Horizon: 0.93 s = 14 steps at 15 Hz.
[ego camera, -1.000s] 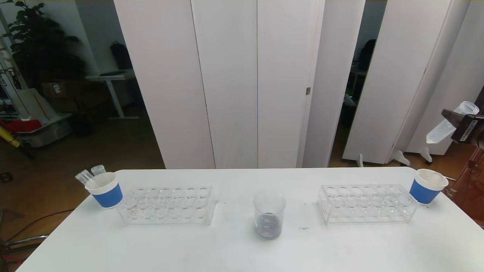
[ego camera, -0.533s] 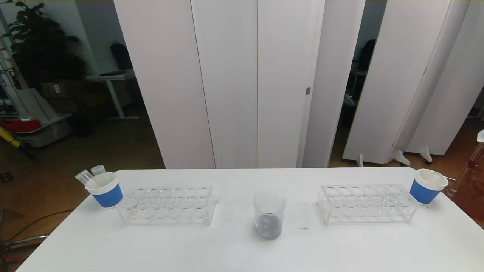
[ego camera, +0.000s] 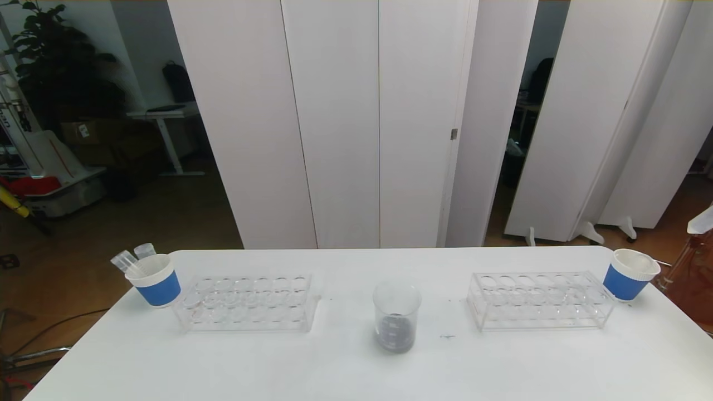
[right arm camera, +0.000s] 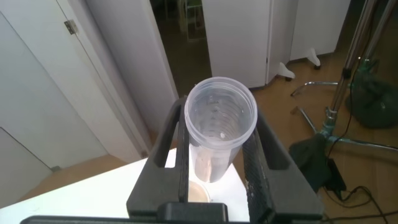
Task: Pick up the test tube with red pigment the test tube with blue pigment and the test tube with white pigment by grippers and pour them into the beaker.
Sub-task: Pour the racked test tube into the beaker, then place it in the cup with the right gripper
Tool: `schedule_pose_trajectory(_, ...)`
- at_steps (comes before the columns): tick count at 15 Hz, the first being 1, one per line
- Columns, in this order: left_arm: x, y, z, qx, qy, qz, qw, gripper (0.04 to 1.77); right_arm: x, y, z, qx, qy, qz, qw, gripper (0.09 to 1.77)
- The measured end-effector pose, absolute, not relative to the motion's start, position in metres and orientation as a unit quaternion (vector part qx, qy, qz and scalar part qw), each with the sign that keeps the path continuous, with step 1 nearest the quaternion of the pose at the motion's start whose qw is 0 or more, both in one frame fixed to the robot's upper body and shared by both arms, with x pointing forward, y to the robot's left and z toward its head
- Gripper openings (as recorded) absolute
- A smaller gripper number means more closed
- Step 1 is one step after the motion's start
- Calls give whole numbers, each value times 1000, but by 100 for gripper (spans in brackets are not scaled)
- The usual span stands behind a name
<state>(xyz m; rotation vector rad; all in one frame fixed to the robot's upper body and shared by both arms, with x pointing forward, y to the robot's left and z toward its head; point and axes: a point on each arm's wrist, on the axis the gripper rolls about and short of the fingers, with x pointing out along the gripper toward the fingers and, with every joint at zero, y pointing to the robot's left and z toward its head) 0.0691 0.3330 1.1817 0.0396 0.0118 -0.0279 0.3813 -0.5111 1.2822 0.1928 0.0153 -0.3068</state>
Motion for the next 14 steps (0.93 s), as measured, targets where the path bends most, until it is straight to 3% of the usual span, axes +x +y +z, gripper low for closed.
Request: schedule_pose_trajectory(14, 69, 333, 1182, 20, 6, -14, 1000, 174, 428, -495, 1205, 155, 109, -113, 975, 57)
